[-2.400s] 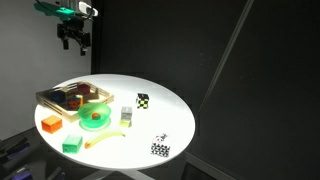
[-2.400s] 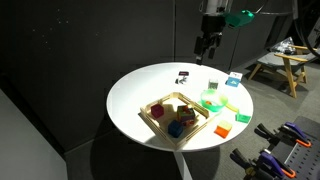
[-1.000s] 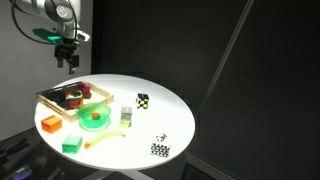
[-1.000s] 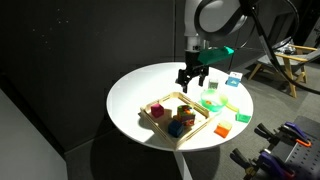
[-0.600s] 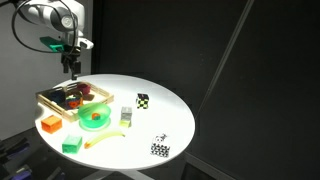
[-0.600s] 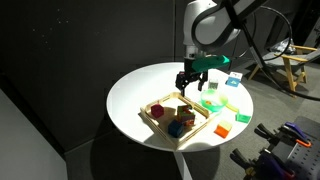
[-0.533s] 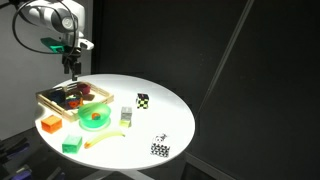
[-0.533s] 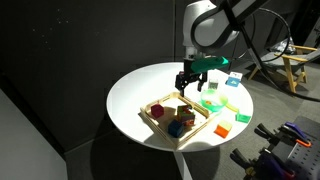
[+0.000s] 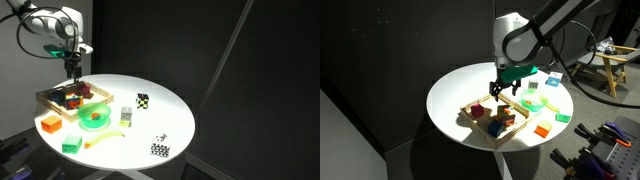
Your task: Move the orange cube from the tray to the table
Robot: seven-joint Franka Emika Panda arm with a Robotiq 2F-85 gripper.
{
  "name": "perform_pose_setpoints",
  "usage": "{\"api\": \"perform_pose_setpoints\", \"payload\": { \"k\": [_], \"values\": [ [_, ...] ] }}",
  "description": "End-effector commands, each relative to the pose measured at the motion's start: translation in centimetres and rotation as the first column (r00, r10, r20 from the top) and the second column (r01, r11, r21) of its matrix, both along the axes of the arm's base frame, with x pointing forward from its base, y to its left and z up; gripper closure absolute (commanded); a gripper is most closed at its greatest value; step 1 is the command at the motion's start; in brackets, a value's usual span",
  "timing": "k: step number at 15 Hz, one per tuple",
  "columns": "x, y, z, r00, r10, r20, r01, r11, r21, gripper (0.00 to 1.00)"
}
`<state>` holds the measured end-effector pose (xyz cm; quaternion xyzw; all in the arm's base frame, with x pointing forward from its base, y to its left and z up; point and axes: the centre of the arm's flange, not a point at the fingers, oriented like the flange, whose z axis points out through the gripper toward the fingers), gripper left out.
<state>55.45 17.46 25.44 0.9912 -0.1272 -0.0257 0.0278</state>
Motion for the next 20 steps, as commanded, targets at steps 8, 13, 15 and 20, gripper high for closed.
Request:
{"api": "perform_pose_setpoints", "payload": {
  "k": [8, 13, 15, 20],
  "values": [
    [1.2, 0.6, -4.1, 0.999, -0.039, -0.031, 0.038, 0.998, -0.045, 0.00],
    [1.2, 0.4, -5.4, 0.998, -0.035, -0.046, 0.033, 0.998, -0.048, 0.00],
    [1.2, 0.4, -5.9, 0.998, -0.036, -0.053, 0.033, 0.998, -0.050, 0.00],
    [1.3, 0.0, -6.9, 0.997, -0.041, -0.068, 0.037, 0.998, -0.057, 0.00]
  ]
}}
